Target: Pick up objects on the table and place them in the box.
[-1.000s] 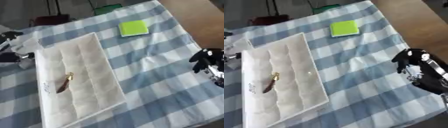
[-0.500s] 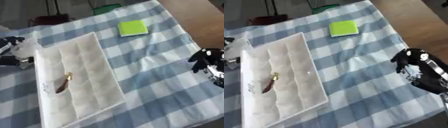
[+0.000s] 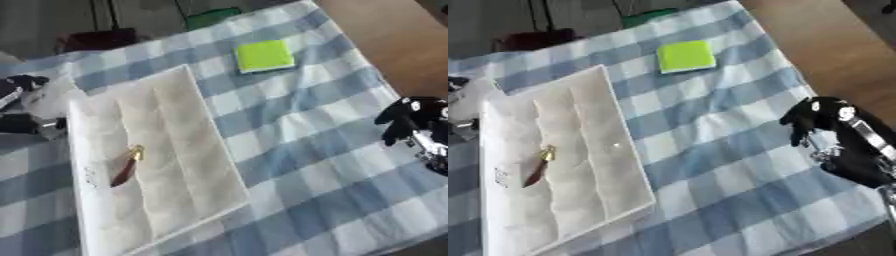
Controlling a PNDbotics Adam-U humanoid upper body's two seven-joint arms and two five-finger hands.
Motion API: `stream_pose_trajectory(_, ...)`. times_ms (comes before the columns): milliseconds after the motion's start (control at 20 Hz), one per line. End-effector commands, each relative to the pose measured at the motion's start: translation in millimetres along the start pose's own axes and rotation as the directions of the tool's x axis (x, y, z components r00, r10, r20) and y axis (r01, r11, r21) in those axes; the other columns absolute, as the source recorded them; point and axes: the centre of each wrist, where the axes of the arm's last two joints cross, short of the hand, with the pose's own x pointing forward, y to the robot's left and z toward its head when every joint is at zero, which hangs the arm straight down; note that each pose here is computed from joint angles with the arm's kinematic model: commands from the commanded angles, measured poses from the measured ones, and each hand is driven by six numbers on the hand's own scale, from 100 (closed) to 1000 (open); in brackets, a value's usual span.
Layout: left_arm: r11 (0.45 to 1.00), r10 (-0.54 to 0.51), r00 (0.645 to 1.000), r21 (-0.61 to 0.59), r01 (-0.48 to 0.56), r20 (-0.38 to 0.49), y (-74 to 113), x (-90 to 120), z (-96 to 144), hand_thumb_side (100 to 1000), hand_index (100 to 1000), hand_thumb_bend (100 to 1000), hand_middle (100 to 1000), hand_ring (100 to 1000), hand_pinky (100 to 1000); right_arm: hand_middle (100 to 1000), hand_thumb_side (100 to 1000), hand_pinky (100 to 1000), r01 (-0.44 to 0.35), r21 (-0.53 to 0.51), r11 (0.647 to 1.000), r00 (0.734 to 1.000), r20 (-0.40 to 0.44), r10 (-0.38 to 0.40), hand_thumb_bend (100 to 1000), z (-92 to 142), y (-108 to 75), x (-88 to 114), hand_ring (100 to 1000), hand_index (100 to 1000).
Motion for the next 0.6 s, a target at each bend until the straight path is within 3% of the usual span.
stream_pose_trajectory(50,0.994,-0.058,0.998,0.092,0.059,-0.018,20.6,-3.2,1.4,815,989,914,902,898,959,607,607,537,-0.022,-0.004,1.0,1.0,0.02,0.022,100,-1.6,-5.8,5.9,454,675)
stream_pose_trajectory(250,0.996,-0.064,0.998,0.056,0.065,-0.021,12.0,-4.4,1.4,838,996,897,897,848,918,607,609,538,-0.021,-0.002,1.0,1.0,0.022,0.021,100,-1.9,-5.7,6.0,454,675)
stream_pose_trajectory(400,0.999,-0.048,0.999,-0.011,0.048,-0.016,6.0,-6.2,1.5,778,994,832,877,746,875,607,609,538,-0.021,-0.002,1.0,1.0,0.023,0.021,100,-1.6,-5.8,5.9,455,676)
stream_pose_trajectory(600,0.998,-0.042,0.999,-0.053,0.041,-0.008,6.2,-5.6,0.9,735,993,797,870,694,852,607,609,539,-0.021,-0.002,1.0,1.0,0.023,0.021,100,-1.4,-5.8,5.7,455,676)
